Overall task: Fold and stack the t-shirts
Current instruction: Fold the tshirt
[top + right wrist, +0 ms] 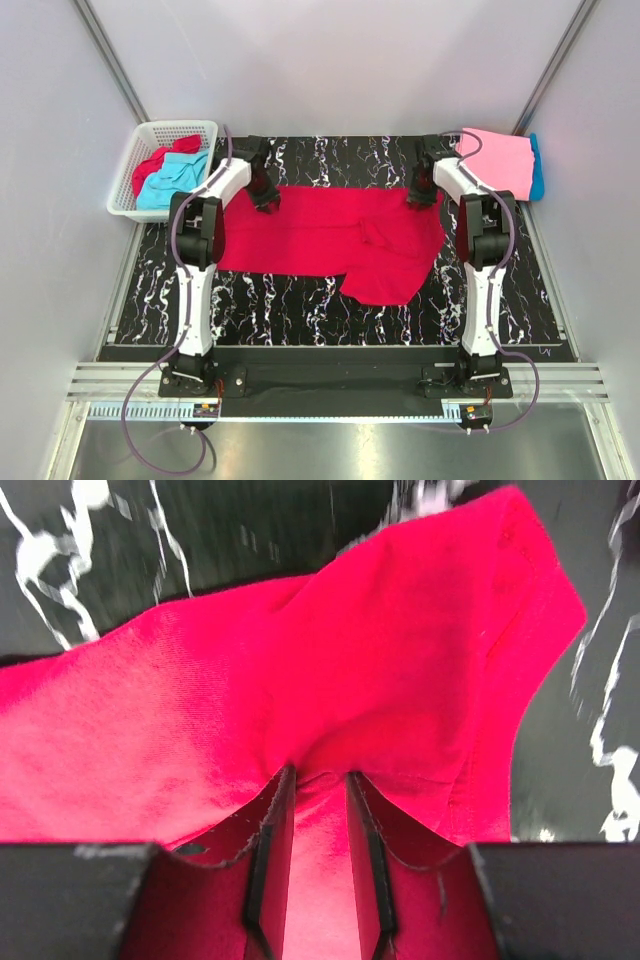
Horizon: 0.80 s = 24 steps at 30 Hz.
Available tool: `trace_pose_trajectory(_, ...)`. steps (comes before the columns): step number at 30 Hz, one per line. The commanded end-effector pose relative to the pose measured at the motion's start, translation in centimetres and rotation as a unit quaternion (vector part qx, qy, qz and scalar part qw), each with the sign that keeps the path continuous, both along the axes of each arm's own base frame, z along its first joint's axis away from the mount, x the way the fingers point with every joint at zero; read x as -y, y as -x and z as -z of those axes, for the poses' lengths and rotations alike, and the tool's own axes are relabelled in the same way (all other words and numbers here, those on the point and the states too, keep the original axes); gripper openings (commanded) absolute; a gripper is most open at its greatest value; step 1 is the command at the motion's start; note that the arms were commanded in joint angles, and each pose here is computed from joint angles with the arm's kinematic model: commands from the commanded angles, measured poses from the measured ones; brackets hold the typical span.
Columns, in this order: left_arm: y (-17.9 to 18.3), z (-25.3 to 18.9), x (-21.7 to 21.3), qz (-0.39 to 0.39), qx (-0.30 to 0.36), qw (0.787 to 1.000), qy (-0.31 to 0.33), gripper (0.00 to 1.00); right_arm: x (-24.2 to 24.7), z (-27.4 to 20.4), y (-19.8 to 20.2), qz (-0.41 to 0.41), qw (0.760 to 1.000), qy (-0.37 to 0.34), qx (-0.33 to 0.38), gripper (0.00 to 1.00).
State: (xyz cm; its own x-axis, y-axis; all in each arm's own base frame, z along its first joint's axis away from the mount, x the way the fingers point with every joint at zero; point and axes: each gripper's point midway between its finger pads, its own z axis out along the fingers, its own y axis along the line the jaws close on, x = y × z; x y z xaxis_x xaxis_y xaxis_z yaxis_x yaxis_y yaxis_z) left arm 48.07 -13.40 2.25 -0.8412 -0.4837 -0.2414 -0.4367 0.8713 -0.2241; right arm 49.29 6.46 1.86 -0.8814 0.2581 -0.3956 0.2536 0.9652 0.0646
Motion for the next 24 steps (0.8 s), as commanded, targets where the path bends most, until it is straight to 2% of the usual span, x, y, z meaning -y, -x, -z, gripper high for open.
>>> trace_pose_trajectory(1, -2.1, 0.8, -0.4, 0.003, 0.008, 1.0, 0.016, 0.34, 1.7, 0.7, -1.5, -0.009, 1.0, 0.025, -0.005, 0.34)
trace_pose_trajectory(6, -4.4, 0.5, -1.2, -0.007, 0.028, 0.999, 0.026, 0.34, 3.4, -0.7, -4.4, -0.01, 0.999, 0.033, 0.021, 0.35)
trace_pose_trajectory(10, -6.7, -1.4, -0.8, 0.011, 0.071, 0.996, 0.05, 0.34, 3.9, -2.0, -6.6, -0.027, 0.998, 0.032, 0.049, 0.34)
trace_pose_trajectory(13, -7.7, -4.0, -0.2, 0.039, 0.123, 0.99, 0.065, 0.33, 4.7, -4.3, -7.9, -0.026, 0.996, 0.039, 0.076, 0.35)
trace_pose_trajectory(14, -8.7, -5.3, -0.1, 0.042, 0.159, 0.984, 0.066, 0.33, 4.8, -5.2, -8.2, -0.025, 0.995, 0.038, 0.086, 0.36)
trace_pose_trajectory(15, -8.9, -9.3, -0.1, 0.047, 0.206, 0.975, 0.069, 0.33, 4.9, -7.0, -8.5, -0.021, 0.993, 0.04, 0.105, 0.36)
trace_pose_trajectory(16, -7.9, -8.4, -0.4, 0.051, 0.204, 0.976, 0.064, 0.34, 5.3, -8.0, -8.6, -0.014, 0.992, 0.045, 0.113, 0.36)
trace_pose_trajectory(18, -8.3, -14.3, -0.9, 0.046, 0.293, 0.953, 0.056, 0.34, 5.9, -9.9, -8.6, -0.009, 0.99, 0.055, 0.131, 0.38)
trace_pose_trajectory(21, -7.0, -16.1, -2.0, 0.037, 0.327, 0.944, 0.037, 0.36, 6.7, -14.5, -8.1, 0.001, 0.983, 0.063, 0.172, 0.43)
trace_pose_trajectory(23, -5.5, -17.5, -2.4, 0.032, 0.328, 0.944, 0.031, 0.37, 7.1, -15.6, -7.3, 0.009, 0.982, 0.066, 0.176, 0.44)
trace_pose_trajectory(24, -4.9, -17.8, -2.7, 0.026, 0.324, 0.945, 0.03, 0.38, 7.2, -14.5, -6.2, 0.016, 0.985, 0.065, 0.158, 0.45)
